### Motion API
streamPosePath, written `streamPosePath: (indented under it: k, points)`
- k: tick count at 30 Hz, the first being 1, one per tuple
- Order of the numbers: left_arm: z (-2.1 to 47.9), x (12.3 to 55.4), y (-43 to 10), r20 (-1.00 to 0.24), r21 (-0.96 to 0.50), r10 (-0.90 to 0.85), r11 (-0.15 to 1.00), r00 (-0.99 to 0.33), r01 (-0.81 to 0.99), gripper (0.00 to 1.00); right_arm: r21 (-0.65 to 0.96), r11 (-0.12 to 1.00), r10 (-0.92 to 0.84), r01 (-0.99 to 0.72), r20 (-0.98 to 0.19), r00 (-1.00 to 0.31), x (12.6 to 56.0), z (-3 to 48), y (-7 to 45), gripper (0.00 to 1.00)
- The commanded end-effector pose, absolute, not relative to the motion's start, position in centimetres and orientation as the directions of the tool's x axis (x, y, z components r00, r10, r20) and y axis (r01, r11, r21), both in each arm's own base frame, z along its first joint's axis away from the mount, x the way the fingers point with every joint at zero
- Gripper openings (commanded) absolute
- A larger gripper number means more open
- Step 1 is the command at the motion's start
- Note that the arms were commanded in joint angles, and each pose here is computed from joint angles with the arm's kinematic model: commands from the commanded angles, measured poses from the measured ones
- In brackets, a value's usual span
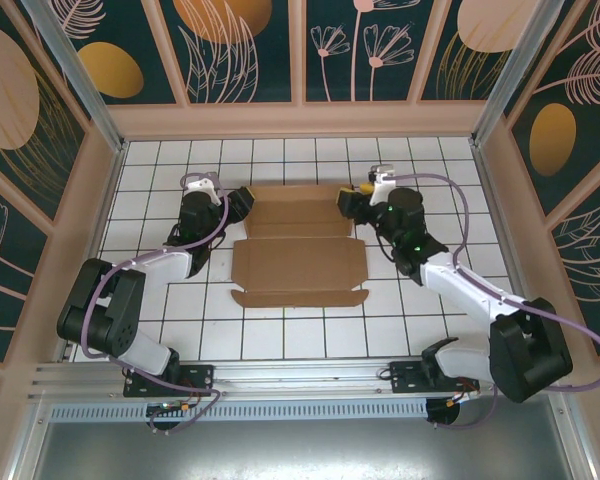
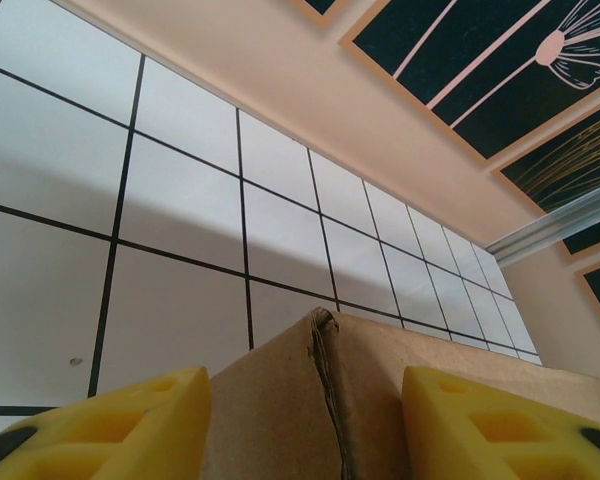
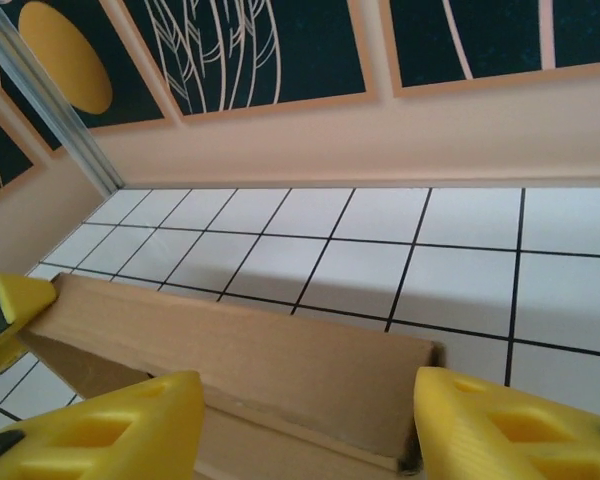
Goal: Fold the paper box
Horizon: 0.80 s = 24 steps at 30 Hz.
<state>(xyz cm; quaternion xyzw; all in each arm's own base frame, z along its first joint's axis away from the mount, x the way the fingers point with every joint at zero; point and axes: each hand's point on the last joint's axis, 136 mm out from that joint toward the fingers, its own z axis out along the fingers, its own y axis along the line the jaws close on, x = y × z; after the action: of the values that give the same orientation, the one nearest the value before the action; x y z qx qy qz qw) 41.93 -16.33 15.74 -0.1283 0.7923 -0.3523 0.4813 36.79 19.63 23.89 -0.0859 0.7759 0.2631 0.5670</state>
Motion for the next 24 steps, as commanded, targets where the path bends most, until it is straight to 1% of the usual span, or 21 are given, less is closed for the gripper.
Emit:
streamPosePath:
  k: [1,5,9,12,14,16,19,22,24]
  points:
    - [12.7,41.5,-16.2,-0.625,-0.677,-0.526,0.733,-0.576,0.066,0.53,0.42,0.81,0.214,-0.409,-0.862,-0.46,37.3,23.3,19.9,0.52]
    - [12.7,41.5,-16.3,-0.618,-0.685,-0.532,0.726,-0.579,0.065,0.54,0.437,0.838,0.208,-0.329,-0.811,-0.547,38.6,20.2,19.5,0.42]
    - [11.7,41.3,-16.7,-0.602,-0.688,-0.526,0.724,-0.601,0.054,0.54,0.447,0.857,0.22,-0.257,-0.768,-0.601,39.3,16.9,18.9,0.33]
    - [11.0,41.0,-17.3,-0.59,-0.688,-0.515,0.723,-0.622,0.055,0.53,0.444,0.868,0.218,-0.225,-0.746,-0.629,39.6,15.2,18.6,0.3]
    - [11.2,40.9,-17.5,-0.588,-0.692,-0.513,0.72,-0.626,0.06,0.56,0.441,0.868,0.208,-0.229,-0.741,-0.639,39.5,15.0,18.7,0.29]
    - [12.3,41.1,-17.4,-0.599,-0.688,-0.512,0.722,-0.616,0.069,0.63,0.437,0.866,0.205,-0.242,-0.753,-0.626,39.2,16.0,18.6,0.3]
    - [16.1,41.6,-17.5,-0.657,-0.658,-0.482,0.742,-0.58,0.127,0.73,0.402,0.88,0.193,-0.254,-0.789,-0.583,38.8,18.6,17.9,0.4]
    - [20.5,41.6,-16.5,-0.74,-0.593,-0.45,0.787,-0.5,0.17,0.78,0.362,0.897,0.173,-0.255,-0.817,-0.55,38.5,21.1,17.1,0.49]
    - [23.0,41.3,-15.6,-0.785,-0.549,-0.432,0.816,-0.444,0.178,0.8,0.338,0.896,0.142,-0.288,-0.834,-0.534,37.9,22.5,17.2,0.51]
